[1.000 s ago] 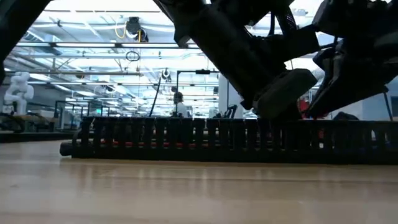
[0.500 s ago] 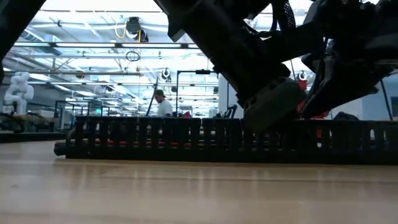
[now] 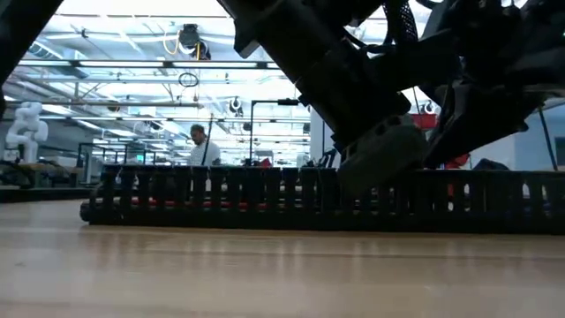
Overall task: Ziptie cables
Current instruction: Put the zip tied cables into the black cable duct
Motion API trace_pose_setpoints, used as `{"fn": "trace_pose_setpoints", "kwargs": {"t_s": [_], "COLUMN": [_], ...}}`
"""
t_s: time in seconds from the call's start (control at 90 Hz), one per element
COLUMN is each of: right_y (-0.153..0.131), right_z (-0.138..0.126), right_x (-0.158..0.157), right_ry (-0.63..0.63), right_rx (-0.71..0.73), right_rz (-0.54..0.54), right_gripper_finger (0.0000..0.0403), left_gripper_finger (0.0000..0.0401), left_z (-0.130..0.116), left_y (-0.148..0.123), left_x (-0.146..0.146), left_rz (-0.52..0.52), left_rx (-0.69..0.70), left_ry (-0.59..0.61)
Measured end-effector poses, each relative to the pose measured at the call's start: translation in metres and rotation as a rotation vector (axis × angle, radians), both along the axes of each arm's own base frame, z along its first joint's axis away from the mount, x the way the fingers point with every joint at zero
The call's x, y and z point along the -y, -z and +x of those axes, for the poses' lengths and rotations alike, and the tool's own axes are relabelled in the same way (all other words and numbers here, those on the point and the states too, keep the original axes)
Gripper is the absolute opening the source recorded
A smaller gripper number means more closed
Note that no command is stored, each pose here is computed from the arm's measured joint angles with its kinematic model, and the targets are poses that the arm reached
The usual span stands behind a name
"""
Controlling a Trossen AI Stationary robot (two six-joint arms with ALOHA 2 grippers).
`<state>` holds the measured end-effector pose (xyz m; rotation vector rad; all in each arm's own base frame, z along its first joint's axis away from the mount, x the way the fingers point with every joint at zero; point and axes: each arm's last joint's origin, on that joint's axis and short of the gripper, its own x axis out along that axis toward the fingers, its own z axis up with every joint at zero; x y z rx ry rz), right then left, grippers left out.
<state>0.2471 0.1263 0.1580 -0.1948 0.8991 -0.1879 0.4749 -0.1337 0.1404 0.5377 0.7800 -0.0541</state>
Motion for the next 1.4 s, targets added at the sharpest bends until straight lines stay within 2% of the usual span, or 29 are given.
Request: {"fn": "trace_pose_setpoints", "kwargs": {"t_s": [0.2,0.422,0.578,0.722,0.911,1.1,1.222,1.311,1.4], "right_y": [0.005,0.007,0.006,0.006,-0.016,-0.049,-0.066,-0.08,-0.093], "right_z": [-0.002,-0.004,-0.006,-0.01,-0.006,-0.006,-0.012,-0.017,-0.018], "right_x": [0.002,0.005,0.006,0.011,-0.003,-0.026,-0.028,-0.027,-0.026], "right_ry": [0.006,0.013,0.018,0.09,0.083,0.033,0.043,0.08,0.131], "right_rx": [-0.007,-0.013,-0.049,-0.069,0.021,0.083,0.075,0.071,0.085], "right_rz": [0.013,-0.021,-0.069,-0.196,-0.336,-0.483,-0.585,-0.611,-0.584], "right_gripper_finger": [0.0,0.0009,0.0067,0.0145,0.021,0.0239,0.0255,0.0265,0.0269], "left_gripper_finger": [0.0003,0.0004,0.0044,0.0085,0.0102,0.0104,0.0104,0.0104,0.0104], "left_z": [0.0,0.0,0.0,-0.001,-0.005,-0.011,-0.019,-0.029,-0.036], "left_y": [0.0,0.0,0.001,0.002,0.0,-0.018,-0.029,-0.041,-0.056], "left_x": [0.001,0.0,-0.002,-0.002,-0.003,-0.009,-0.015,-0.02,-0.025], "left_rz": [-0.001,-0.035,-0.094,-0.117,-0.094,-0.052,-0.006,0.055,0.088], "left_rx": [0.004,0.011,-0.004,-0.024,-0.059,-0.061,-0.098,-0.14,-0.143], "left_ry": [0.002,-0.034,-0.071,-0.082,-0.096,-0.132,-0.162,-0.198,-0.222]}}
